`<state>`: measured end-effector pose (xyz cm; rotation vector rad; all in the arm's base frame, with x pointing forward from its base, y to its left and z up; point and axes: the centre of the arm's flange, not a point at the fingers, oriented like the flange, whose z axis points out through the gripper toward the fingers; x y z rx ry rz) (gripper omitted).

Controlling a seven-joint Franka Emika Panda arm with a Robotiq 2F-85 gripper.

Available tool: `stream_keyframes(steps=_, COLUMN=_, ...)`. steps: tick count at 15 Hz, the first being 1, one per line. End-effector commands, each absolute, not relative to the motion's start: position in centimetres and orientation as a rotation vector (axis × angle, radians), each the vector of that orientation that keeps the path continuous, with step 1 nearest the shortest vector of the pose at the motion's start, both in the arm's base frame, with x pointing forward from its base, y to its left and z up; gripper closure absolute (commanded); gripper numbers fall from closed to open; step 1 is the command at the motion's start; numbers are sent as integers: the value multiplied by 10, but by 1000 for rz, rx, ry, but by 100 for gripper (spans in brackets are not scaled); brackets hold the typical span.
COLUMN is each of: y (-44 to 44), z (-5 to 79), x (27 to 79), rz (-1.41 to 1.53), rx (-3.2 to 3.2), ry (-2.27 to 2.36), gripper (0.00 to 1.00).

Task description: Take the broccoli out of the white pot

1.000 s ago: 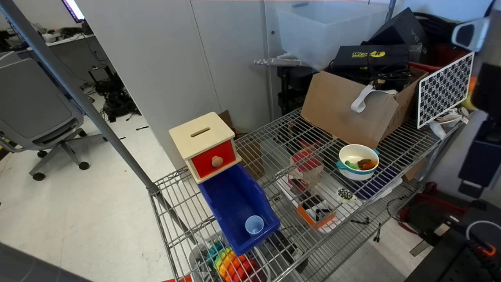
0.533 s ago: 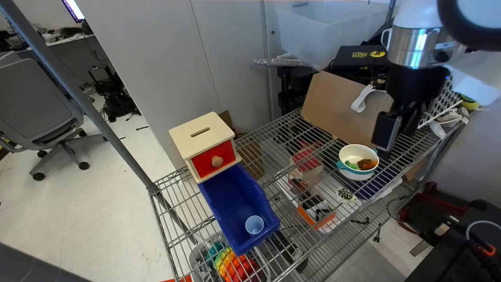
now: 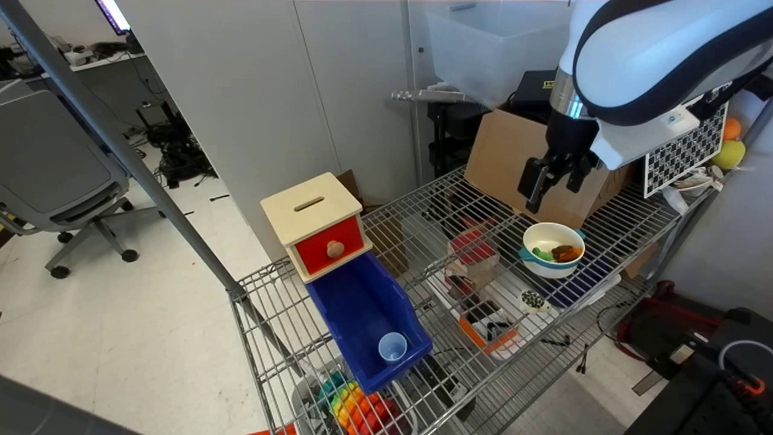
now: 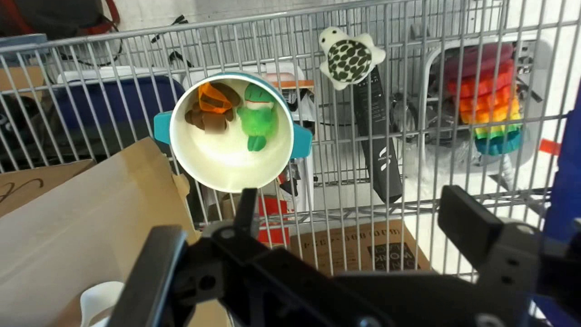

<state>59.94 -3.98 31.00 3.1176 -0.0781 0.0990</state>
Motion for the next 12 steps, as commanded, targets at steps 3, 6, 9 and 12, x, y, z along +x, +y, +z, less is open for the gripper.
stream_keyframes(steps=3, y=-67, z=261, x=649, rz=56, rx=3178, ry=-261, gripper=0)
stream_keyframes(steps=6, y=-74, z=239, x=663, rz=31, rx=3205, ry=-333, gripper=0)
stream_keyframes(steps=9, y=-85, z=218, x=672, rz=4, rx=3229, ry=-409, gripper=0)
stream_keyframes(steps=12, y=-98, z=199, x=678, rz=-56, rx=3232, ry=-462, gripper=0)
